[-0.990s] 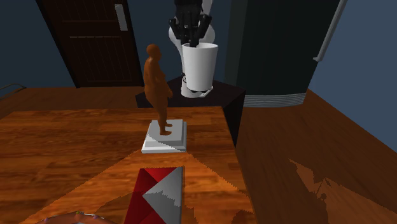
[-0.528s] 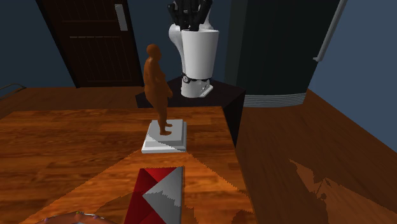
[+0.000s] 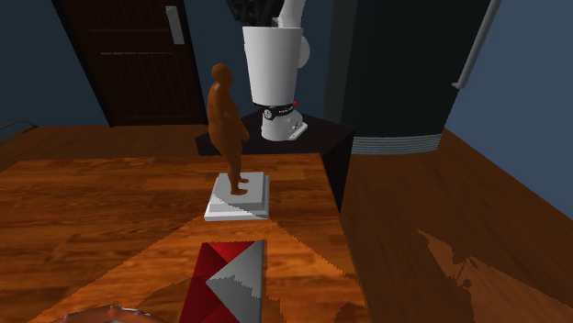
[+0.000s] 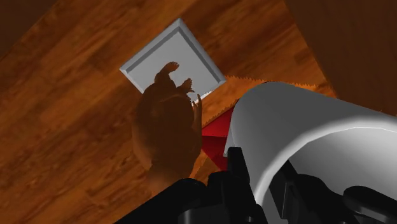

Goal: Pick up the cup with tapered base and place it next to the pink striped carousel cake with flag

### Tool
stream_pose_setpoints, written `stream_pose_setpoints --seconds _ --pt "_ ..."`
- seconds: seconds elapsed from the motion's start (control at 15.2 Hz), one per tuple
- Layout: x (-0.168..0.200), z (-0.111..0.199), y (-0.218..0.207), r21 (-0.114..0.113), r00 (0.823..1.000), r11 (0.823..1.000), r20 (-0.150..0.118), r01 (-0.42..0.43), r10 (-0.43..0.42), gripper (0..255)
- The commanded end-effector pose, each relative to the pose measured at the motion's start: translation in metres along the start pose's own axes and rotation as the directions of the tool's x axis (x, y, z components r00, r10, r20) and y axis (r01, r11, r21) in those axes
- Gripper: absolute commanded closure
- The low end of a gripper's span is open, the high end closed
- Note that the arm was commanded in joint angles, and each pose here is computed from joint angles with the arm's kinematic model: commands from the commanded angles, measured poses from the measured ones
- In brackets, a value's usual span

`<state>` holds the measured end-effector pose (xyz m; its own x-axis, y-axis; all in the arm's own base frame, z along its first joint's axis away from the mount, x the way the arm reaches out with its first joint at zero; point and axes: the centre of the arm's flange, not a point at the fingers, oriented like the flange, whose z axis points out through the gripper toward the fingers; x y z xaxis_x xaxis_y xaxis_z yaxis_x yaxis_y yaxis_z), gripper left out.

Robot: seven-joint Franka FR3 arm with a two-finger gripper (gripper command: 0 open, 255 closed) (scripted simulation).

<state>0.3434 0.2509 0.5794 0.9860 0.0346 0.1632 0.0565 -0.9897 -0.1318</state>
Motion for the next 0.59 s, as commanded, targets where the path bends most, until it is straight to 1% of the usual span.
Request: stream_pose_setpoints --seconds 0.0,0.53 --pt "0.025 0.007 0.001 0.0 1.0 1.0 -0.001 0.0 0.0 255" --pt "0.129 0.022 0.011 0.0 1.0 1.0 -0.001 0.0 0.0 255"
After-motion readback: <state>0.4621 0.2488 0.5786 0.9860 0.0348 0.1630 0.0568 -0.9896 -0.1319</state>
